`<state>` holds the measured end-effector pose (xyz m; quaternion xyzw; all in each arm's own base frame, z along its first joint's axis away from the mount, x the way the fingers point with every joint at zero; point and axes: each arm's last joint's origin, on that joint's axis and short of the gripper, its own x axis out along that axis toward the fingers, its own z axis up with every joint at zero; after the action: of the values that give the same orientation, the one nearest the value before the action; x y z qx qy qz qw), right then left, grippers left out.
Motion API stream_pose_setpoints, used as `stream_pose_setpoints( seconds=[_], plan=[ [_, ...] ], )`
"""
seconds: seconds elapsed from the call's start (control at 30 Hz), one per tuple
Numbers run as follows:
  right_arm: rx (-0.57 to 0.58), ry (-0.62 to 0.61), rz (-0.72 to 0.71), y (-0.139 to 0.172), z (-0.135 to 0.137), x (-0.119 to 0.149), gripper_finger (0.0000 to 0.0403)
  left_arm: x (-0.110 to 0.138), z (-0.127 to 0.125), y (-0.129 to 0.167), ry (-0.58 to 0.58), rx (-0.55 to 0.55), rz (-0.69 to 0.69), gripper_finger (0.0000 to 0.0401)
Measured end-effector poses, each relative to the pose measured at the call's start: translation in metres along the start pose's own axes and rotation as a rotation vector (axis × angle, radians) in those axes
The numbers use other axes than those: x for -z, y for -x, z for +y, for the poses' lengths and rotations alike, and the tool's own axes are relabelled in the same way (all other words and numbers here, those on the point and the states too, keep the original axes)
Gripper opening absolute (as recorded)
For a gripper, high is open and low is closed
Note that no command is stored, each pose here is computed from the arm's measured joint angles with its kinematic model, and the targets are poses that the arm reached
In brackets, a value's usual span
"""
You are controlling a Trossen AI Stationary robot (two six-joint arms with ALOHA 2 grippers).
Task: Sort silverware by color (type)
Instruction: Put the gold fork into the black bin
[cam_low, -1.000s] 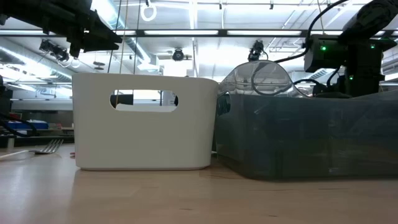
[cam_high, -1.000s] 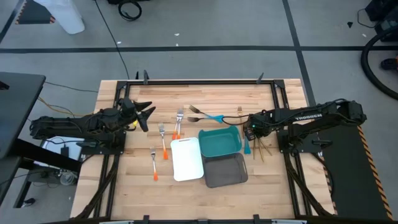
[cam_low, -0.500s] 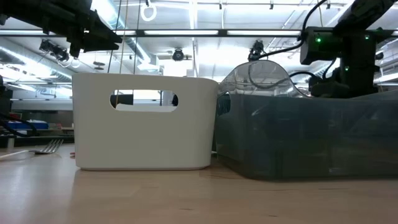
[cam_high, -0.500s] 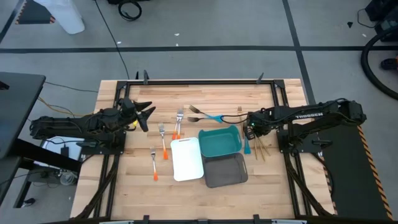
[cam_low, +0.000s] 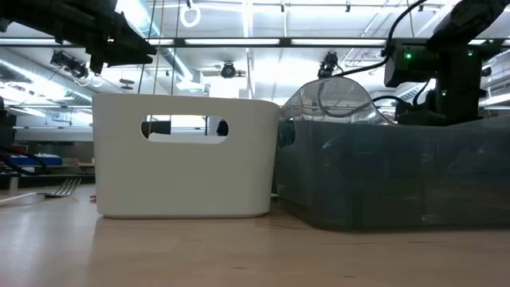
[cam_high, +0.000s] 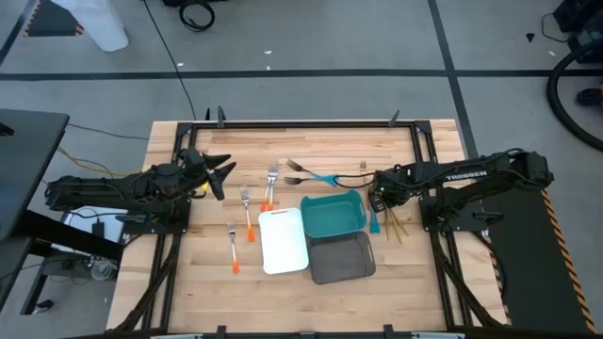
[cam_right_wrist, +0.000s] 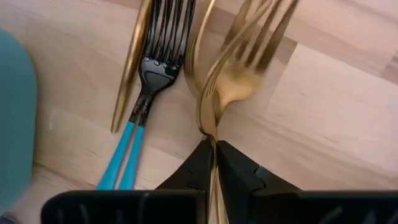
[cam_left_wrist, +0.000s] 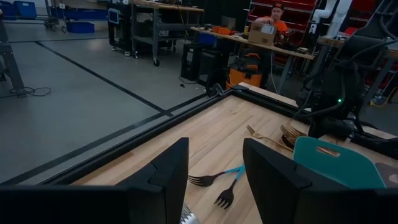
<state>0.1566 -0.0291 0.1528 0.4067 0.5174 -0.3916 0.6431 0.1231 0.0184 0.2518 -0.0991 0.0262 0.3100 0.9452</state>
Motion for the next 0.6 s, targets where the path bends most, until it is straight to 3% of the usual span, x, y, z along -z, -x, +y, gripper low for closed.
stream_pose_setpoints(
  seconds=[0.33,0.5,0.6],
  plan=[
    [-0.066,0.041,-0.008,0.024,0.012,-0.007,0.0032,0.0,0.0,0.0,-0.001,0.0,0.002,0.016],
    [-0.168,0.151,-0.1,0.059,0.038,-0.016,0.0032,0.0,0.0,0.0,0.0,0.0,0.001,0.016],
    [-0.158,0.23,-0.167,0.082,0.052,-0.021,0.0032,0.0,0.0,0.0,0.0,0.0,0.001,0.016]
  ],
)
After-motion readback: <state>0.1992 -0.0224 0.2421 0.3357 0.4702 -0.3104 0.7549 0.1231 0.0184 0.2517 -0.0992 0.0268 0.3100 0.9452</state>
